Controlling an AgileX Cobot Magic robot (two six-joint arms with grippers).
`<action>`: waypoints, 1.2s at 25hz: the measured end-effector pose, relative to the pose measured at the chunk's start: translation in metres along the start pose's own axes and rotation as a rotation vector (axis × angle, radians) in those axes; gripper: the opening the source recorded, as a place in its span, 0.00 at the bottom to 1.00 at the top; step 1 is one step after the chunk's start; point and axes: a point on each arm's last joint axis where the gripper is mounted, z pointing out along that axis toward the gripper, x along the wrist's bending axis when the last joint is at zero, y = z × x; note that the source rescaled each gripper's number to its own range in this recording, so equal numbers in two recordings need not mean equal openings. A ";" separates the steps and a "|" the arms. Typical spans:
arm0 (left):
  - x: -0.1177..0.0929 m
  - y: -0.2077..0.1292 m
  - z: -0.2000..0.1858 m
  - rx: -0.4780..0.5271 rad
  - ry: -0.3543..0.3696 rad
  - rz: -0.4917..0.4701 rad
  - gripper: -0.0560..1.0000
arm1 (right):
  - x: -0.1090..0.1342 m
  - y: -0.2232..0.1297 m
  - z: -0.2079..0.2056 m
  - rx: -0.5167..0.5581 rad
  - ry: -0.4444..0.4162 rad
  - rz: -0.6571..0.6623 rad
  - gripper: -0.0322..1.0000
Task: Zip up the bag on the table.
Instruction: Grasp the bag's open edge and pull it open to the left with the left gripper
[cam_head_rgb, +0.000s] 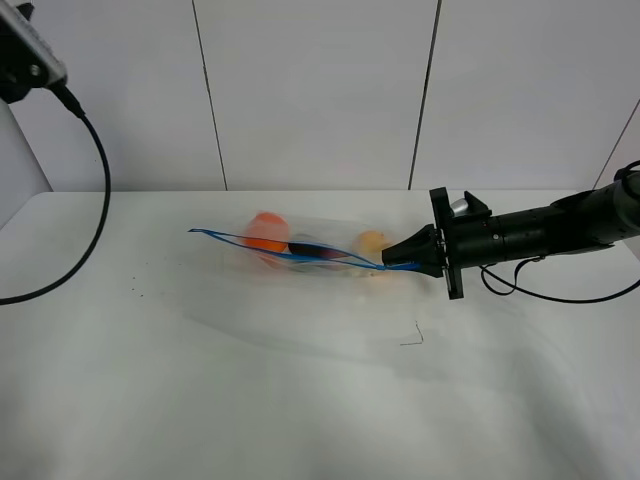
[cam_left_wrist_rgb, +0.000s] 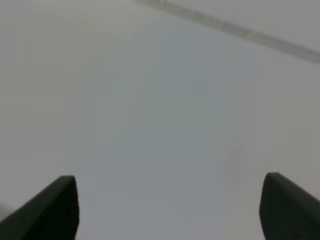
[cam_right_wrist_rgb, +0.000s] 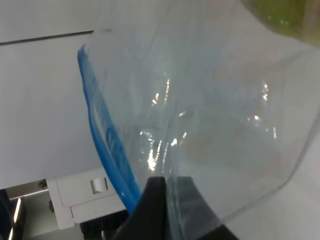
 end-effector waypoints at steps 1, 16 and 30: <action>-0.008 0.008 0.003 -0.028 -0.028 -0.016 0.98 | 0.000 0.000 0.000 0.000 0.000 0.000 0.03; -0.139 0.132 -0.003 -0.405 -0.463 -0.071 0.98 | 0.000 0.000 0.000 0.000 0.000 0.000 0.03; -0.231 0.177 -0.040 -0.521 -0.718 -0.124 0.98 | 0.000 0.000 0.000 0.000 0.000 0.000 0.03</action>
